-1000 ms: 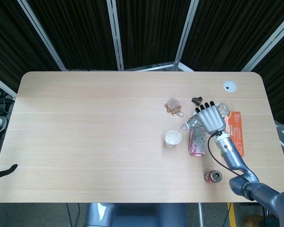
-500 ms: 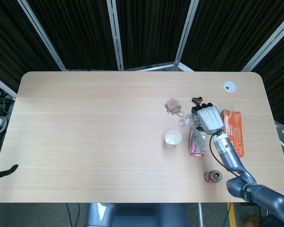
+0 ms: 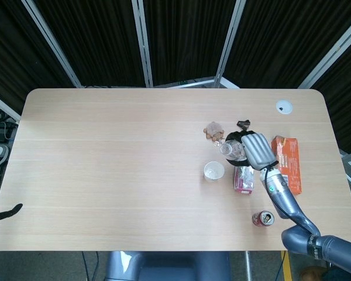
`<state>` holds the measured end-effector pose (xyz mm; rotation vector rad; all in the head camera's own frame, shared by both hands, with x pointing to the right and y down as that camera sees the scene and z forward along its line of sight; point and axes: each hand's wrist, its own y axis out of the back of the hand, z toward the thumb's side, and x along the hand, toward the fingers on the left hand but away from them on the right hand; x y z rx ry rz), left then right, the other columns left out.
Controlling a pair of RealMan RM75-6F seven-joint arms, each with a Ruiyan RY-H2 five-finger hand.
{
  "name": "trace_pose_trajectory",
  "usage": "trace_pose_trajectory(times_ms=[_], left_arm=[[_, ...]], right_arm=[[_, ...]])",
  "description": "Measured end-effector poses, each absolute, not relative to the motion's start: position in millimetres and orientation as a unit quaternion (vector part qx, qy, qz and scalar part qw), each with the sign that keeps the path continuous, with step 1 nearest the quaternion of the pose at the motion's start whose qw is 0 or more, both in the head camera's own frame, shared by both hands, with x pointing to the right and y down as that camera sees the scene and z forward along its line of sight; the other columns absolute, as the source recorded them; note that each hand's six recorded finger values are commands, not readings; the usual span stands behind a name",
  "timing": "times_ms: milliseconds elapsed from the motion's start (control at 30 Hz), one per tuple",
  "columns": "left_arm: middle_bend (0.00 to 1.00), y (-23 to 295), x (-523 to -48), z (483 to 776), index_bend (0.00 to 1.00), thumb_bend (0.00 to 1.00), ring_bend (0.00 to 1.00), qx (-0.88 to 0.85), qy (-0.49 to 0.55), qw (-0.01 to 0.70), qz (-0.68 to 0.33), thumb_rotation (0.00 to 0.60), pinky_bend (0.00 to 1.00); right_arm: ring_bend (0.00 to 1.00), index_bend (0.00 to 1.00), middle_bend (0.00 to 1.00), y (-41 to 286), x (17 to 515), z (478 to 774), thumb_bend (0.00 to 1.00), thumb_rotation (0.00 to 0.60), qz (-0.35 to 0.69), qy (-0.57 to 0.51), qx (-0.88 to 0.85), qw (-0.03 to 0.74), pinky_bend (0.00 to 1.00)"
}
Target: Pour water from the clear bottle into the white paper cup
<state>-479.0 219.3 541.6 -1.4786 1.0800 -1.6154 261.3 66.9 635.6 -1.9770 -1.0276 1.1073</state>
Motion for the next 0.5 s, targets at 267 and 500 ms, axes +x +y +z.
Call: trace_pose_trajectory(times_ms=[267,500], left_arm=[[0.0,219.3,-479.1,541.5,0.0,0.0,0.0,-0.567,0.416,0.344,-0.622,0.6,0.0],[0.0,219.4,-479.2,541.8,0.0,0.0,0.0,-0.566,0.415,0.345,-0.623,0.6,0.0]], right_arm=[[0.49,0.43,0.6,82.0,241.0,612.3,0.65,0.6,0.367,-0.397,-0.812,0.222,0.45],[0.49,0.43,0.6,106.7,220.7,617.3,0.66,0.6,0.345,-0.353,-0.856,0.152,0.45]])
